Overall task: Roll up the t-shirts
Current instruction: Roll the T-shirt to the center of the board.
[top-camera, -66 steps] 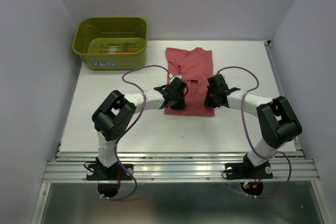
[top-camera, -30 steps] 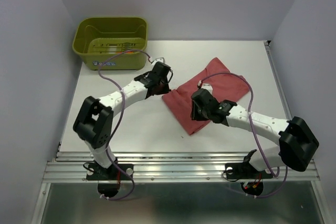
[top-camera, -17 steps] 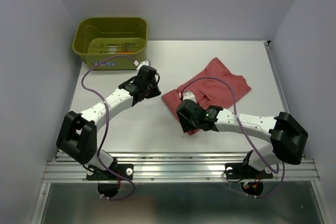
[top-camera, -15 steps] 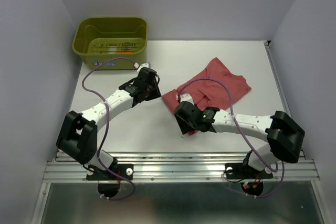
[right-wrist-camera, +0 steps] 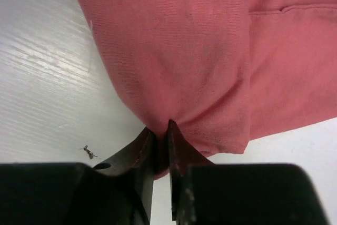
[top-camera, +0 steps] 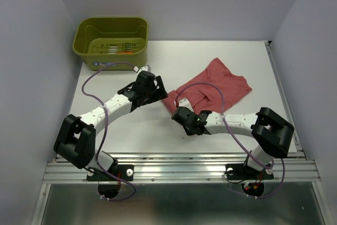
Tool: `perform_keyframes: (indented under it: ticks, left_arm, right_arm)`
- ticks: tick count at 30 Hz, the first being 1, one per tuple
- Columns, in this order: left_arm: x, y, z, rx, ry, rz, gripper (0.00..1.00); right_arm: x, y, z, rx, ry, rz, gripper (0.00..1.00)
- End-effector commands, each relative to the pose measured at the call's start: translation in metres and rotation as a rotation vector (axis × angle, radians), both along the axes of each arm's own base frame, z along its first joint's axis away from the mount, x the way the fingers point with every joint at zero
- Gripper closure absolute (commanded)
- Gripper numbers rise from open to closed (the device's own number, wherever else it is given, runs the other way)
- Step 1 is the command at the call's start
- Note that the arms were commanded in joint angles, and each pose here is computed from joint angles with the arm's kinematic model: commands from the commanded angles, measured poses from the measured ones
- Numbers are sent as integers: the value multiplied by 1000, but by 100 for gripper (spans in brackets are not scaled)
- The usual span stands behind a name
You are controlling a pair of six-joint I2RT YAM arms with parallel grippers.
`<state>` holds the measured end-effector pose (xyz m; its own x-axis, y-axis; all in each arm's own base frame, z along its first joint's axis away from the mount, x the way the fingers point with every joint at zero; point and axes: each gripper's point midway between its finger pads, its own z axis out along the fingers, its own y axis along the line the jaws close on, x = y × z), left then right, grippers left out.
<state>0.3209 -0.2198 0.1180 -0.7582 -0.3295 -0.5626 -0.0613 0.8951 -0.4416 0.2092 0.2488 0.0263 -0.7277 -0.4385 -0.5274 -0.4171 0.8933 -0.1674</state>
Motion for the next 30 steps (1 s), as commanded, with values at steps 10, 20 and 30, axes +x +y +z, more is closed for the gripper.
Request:
perform_keyframes:
  ticks: [10,20,30]
  left_arm:
    - [-18,-25,-17,-141,32,-122,8]
    - [-26,-34,-54,-187,81,-140,2]
    - [-21,-42,-76,-252,97,-104,5]
  right_arm:
    - [10,29,34,217,-86,-24,96]
    - [1,42,47,328,-54,-15,98]
    - [-1,42,53,360,-52,-17,98]
